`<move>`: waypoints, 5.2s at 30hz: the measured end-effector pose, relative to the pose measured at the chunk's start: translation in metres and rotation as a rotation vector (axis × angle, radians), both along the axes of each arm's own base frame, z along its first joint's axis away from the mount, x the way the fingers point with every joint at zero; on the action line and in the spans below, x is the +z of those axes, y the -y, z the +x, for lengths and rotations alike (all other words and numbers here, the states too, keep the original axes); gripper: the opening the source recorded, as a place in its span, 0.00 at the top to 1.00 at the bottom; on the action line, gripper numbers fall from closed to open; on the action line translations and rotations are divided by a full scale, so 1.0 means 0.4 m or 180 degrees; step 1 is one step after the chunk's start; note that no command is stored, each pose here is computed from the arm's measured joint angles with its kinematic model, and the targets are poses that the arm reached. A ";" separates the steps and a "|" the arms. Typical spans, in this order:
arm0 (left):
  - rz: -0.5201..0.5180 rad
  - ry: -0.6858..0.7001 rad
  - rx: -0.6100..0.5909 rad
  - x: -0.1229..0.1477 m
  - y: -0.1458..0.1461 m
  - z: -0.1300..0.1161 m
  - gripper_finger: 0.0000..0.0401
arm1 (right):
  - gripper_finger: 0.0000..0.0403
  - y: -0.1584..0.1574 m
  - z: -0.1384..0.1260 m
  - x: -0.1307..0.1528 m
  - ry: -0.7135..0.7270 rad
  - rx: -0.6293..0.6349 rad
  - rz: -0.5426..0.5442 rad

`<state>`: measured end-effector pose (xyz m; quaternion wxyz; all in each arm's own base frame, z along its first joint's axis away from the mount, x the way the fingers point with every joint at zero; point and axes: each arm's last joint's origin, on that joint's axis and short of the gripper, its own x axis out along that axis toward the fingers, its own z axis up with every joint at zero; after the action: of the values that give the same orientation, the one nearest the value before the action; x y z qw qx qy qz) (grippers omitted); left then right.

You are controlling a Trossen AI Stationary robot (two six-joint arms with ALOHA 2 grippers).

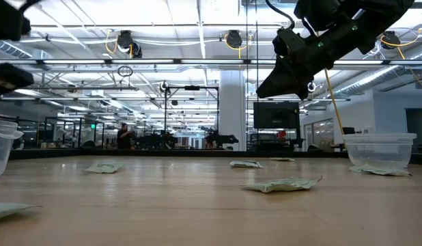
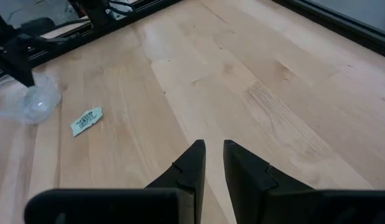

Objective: Pick and place Stevia / Truvia into bins
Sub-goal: Put the white stevia packet into the rectangle transparent container, then put the white stevia packet into the circle transparent container

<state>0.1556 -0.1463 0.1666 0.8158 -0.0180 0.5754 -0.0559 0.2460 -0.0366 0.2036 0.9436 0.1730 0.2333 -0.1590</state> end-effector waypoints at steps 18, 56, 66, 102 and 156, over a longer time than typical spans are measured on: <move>0.0017 -0.0322 0.0517 -0.050 0.007 0.013 0.96 | 0.88 0.000 0.000 0.000 0.0003 -0.0005 0.0008; 0.0295 0.0630 0.0883 0.198 -0.137 0.250 0.78 | 0.88 -0.001 -0.004 -0.008 -0.0020 0.0002 0.0005; 0.0476 0.0693 0.1254 0.194 -0.246 0.283 0.78 | 0.88 0.005 -0.047 -0.083 0.0058 -0.0407 -0.0202; 0.0695 0.0935 0.1013 0.206 -0.312 0.312 0.78 | 0.88 0.105 -0.080 -0.066 -0.1441 -0.0031 -0.0769; 0.0668 0.0954 0.1027 0.206 -0.312 0.314 0.78 | 0.65 0.142 -0.022 -0.204 -0.2197 0.0545 -0.1618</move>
<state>0.2811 -0.0217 0.2492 0.8878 -0.0163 0.4402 0.1333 0.2373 -0.0935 0.1221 0.8327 -0.1480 0.5020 -0.1811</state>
